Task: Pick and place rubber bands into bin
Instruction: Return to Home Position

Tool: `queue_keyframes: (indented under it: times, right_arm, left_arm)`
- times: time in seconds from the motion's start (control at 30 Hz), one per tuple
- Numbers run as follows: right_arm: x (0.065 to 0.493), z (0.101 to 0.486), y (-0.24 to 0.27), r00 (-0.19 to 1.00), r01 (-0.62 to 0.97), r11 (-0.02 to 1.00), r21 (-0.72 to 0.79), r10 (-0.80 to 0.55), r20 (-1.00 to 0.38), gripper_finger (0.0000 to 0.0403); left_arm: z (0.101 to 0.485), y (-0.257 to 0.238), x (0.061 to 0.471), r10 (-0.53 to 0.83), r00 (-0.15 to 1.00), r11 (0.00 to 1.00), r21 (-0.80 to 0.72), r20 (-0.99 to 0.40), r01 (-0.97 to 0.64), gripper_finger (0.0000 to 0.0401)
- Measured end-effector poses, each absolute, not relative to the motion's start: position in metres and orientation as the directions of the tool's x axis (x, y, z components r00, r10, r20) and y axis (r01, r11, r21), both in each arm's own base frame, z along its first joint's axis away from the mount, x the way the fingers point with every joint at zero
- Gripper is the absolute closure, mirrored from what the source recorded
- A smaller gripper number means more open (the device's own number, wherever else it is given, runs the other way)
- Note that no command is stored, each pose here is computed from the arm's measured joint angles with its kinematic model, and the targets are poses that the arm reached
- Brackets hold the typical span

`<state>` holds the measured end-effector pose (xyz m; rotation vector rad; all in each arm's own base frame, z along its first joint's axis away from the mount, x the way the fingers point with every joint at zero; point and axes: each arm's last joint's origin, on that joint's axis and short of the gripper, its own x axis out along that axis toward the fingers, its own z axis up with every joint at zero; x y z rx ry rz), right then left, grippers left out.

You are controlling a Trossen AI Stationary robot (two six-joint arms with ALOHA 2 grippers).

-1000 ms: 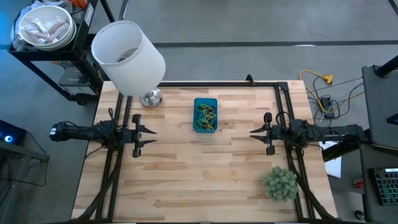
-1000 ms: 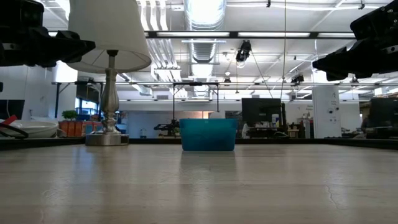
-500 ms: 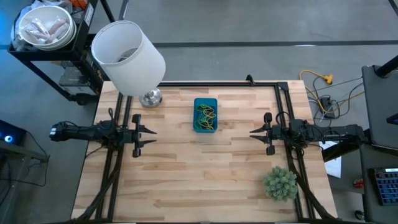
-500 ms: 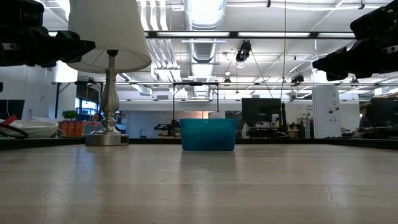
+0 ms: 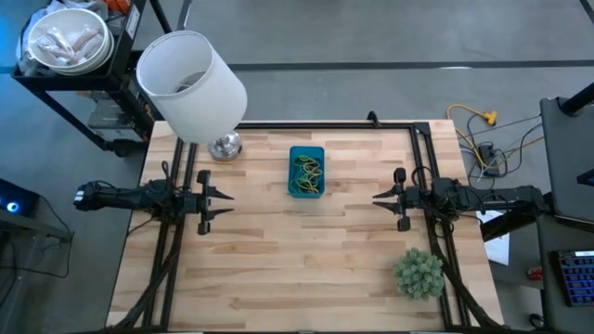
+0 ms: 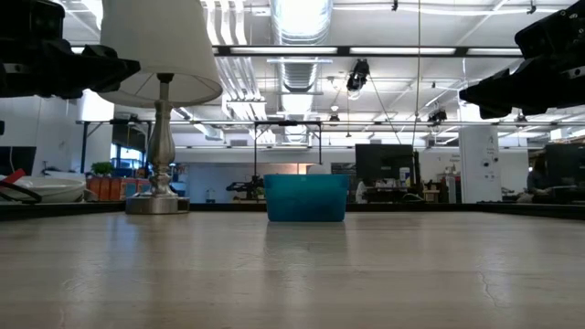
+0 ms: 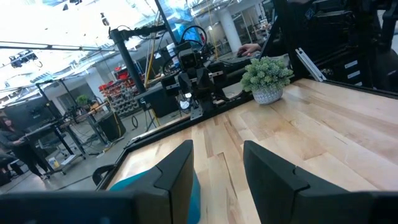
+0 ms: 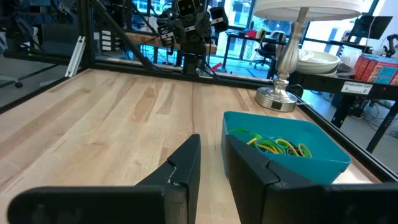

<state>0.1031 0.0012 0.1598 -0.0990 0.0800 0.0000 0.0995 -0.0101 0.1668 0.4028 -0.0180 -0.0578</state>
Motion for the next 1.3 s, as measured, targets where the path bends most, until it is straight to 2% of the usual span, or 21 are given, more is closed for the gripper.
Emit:
queue_keyframes:
  times: [1.3]
  right_arm:
    - [0.1031, 0.1598, 0.0012, 0.997, -0.004, 0.995, -0.099, -0.004, -0.08, 0.0335]
  left_arm:
    - [0.1668, -0.01, 0.0995, -0.059, 0.998, 0.918, 0.392, 0.006, 0.052, 0.0276]
